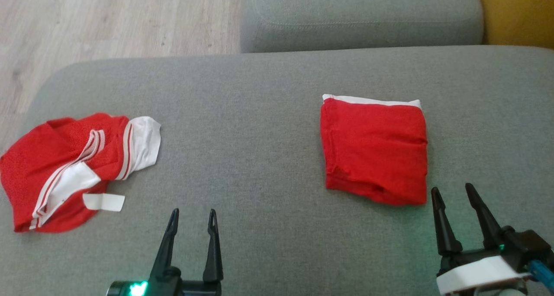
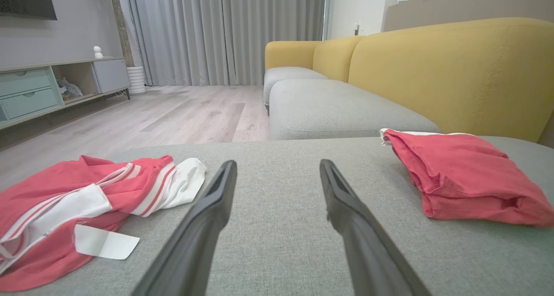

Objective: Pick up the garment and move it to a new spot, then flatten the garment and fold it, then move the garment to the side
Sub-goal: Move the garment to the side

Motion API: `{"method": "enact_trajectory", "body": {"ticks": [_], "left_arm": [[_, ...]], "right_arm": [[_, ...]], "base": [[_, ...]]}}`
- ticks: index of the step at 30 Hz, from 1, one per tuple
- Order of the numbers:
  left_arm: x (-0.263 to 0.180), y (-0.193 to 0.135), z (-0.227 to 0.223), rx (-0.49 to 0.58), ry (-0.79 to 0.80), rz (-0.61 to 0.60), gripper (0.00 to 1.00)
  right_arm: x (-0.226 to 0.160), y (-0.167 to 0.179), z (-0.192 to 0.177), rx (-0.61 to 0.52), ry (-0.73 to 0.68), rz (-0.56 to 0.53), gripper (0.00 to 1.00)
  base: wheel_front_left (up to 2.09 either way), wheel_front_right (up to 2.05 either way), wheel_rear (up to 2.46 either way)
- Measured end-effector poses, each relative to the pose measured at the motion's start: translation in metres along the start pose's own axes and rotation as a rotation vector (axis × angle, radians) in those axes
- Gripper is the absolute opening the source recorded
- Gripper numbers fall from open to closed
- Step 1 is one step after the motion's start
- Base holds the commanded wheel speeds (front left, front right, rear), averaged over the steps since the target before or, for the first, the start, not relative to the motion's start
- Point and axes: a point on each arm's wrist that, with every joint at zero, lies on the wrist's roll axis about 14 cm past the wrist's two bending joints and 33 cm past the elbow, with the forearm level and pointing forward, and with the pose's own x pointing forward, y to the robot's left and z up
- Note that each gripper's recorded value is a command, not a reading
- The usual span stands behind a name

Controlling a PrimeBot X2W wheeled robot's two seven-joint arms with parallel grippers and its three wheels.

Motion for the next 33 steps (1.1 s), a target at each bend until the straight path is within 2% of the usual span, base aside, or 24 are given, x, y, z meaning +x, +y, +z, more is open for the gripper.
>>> {"method": "enact_trajectory", "body": {"ticks": [6, 13, 18, 22, 23, 24, 25, 29, 33], "left_arm": [[0.005, -0.001, -0.009, -0.003, 0.031, 0.003, 1.00], [0.029, -0.005, -0.015, -0.001, 0.050, -0.005, 1.00], [0.039, -0.004, -0.025, -0.032, 0.082, 0.006, 1.00], [0.045, -0.003, -0.027, -0.055, 0.091, 0.019, 1.00], [0.047, -0.003, -0.028, -0.059, 0.093, 0.020, 1.00], [0.048, -0.003, -0.029, -0.065, 0.095, 0.022, 1.00], [0.049, -0.003, -0.029, -0.068, 0.097, 0.022, 1.00], [0.055, -0.005, -0.034, -0.059, 0.106, 0.015, 1.00], [0.065, -0.016, -0.037, -0.046, 0.105, -0.023, 1.00]], "right_arm": [[0.010, -0.008, -0.015, -0.006, 0.049, -0.013, 1.00], [0.061, -0.028, -0.028, -0.044, 0.100, -0.014, 1.00], [0.084, -0.041, -0.062, 0.009, 0.222, -0.042, 1.00], [0.086, -0.033, -0.095, 0.140, 0.354, -0.051, 1.00], [0.086, -0.028, -0.099, 0.167, 0.371, -0.044, 0.91], [0.088, -0.025, -0.100, 0.187, 0.373, -0.036, 0.37], [0.090, -0.026, -0.100, 0.197, 0.370, -0.033, 0.00], [0.096, -0.040, -0.093, 0.225, 0.339, -0.052, 0.00], [0.096, -0.071, -0.083, 0.221, 0.304, -0.097, 0.00]], "base": [[0.00, 0.00, 0.00], [0.00, 0.00, 0.00], [0.00, 0.00, 0.00], [0.00, 0.00, 0.00], [0.00, 0.00, 0.00], [0.00, 0.00, 0.00], [0.00, 0.00, 0.00], [0.00, 0.00, 0.00], [0.00, 0.00, 0.00]]}}
